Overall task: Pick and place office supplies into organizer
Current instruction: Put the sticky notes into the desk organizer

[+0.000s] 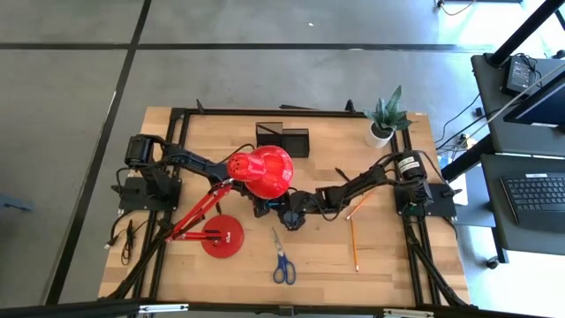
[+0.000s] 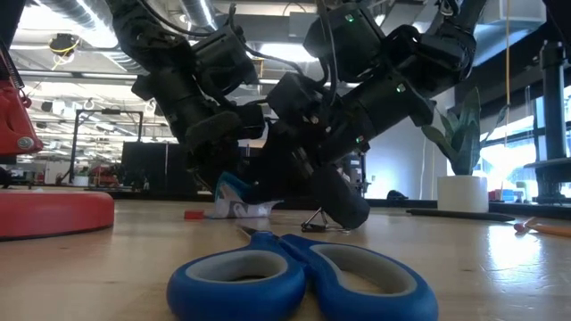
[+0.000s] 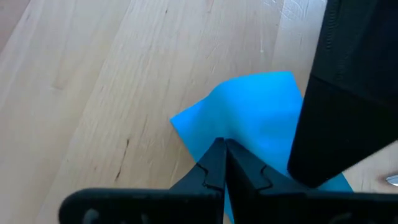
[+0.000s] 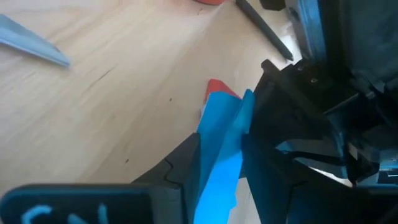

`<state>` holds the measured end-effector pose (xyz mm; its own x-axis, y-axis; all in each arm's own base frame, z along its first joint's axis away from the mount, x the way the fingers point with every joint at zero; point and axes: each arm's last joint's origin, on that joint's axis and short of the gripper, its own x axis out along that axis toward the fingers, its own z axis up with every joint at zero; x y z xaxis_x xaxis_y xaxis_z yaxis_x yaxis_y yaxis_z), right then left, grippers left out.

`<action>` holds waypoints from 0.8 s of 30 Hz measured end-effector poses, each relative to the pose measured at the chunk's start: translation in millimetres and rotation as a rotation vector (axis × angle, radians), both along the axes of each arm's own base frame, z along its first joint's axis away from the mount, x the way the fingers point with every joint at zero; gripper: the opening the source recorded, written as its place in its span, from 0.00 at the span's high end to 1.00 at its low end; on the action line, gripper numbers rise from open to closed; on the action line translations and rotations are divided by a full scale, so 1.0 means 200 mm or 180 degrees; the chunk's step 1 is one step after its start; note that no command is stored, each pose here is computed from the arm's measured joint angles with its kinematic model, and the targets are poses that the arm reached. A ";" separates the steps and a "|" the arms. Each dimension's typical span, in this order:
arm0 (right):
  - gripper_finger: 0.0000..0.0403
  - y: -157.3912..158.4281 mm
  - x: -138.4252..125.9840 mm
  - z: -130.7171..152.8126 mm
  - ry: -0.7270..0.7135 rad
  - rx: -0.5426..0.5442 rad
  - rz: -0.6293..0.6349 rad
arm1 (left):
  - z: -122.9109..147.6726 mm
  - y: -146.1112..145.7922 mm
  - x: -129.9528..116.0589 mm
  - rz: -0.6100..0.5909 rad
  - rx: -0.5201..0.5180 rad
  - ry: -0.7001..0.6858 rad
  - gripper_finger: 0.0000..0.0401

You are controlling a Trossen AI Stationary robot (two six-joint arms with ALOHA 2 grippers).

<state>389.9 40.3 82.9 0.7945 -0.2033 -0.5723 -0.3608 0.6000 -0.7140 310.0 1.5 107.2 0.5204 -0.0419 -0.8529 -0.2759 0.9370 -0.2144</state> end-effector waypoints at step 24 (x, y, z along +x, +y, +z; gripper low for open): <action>0.70 0.03 -0.03 -0.01 0.0359 -0.0535 0.0187 | 0.00 0.00 0.00 -0.0032 -0.0119 0.0005 0.99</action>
